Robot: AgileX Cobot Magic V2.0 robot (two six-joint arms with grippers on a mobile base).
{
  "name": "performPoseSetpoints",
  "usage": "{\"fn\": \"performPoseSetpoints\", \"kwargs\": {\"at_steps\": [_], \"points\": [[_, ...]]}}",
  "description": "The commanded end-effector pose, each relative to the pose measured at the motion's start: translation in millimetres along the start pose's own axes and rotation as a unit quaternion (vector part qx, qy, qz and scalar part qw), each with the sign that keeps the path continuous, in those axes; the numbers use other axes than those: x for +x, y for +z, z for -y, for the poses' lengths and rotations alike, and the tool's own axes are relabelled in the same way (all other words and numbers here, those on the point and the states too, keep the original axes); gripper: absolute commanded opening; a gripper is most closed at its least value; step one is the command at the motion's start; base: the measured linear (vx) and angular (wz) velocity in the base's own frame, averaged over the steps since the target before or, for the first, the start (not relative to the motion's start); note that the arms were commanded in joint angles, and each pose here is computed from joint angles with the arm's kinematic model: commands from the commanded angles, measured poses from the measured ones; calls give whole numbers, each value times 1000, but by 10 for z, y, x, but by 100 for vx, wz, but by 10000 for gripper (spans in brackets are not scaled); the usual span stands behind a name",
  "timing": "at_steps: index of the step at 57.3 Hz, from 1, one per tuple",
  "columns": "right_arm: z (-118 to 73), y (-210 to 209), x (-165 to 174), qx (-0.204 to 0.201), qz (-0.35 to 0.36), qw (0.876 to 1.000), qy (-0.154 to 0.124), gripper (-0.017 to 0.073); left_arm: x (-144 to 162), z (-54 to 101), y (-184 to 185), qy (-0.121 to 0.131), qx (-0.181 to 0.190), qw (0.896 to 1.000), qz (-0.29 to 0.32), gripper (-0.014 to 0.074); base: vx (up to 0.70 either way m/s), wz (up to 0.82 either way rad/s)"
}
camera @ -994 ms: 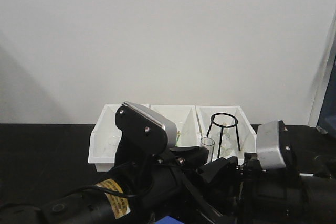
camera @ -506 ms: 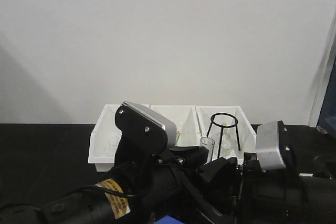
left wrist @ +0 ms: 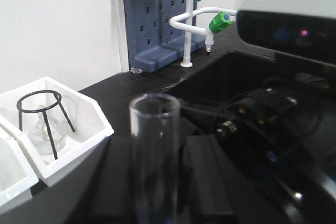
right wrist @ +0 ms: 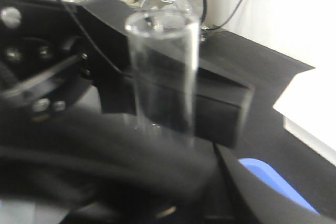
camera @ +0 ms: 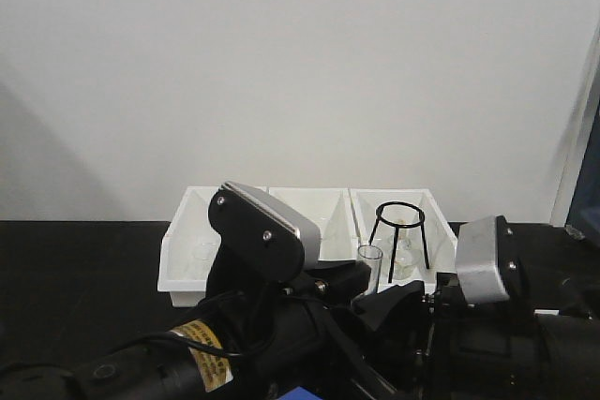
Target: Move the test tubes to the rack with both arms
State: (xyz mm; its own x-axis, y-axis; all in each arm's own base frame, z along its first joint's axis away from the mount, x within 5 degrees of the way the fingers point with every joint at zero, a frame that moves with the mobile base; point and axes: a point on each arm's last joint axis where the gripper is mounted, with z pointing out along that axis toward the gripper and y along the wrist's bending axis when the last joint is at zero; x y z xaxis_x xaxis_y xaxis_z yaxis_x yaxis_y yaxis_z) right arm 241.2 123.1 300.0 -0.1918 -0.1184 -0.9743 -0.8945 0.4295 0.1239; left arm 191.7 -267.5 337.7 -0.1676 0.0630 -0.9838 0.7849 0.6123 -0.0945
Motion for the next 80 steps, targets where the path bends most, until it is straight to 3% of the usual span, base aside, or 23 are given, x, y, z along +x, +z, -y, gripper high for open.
{"fn": "performPoseSetpoints", "kwargs": {"at_steps": [1,22,30,38,48,55,62,71,80], "points": [[-13,-46,-233,7,63,998,9,-9,-305,35,-112,-2,2,997,80,443,0,0],[-14,-46,-232,6,63,998,10,-8,-619,30,-390,-1,-1,985,170,479,0,0],[-2,-45,-228,13,61,998,11,-8,-842,38,-696,27,-4,975,219,479,0,0],[62,-58,-212,51,50,997,12,-7,-973,50,-969,29,1,972,235,476,0,0],[104,-164,-275,128,42,991,-5,-8,-1006,72,-1235,67,9,977,201,433,0,0],[131,-311,-351,213,34,976,-39,-8,-995,86,-1369,78,18,981,175,344,0,0],[178,-479,-394,300,23,952,-48,-8,-1006,94,-1505,80,24,983,166,200,0,0],[277,-763,-341,367,23,929,-35,-7,-1005,98,-1634,105,25,982,155,-24,0,0],[418,-1157,-215,440,28,898,-7,-6,-916,102,-1619,117,32,987,105,-20,0,0]]}}
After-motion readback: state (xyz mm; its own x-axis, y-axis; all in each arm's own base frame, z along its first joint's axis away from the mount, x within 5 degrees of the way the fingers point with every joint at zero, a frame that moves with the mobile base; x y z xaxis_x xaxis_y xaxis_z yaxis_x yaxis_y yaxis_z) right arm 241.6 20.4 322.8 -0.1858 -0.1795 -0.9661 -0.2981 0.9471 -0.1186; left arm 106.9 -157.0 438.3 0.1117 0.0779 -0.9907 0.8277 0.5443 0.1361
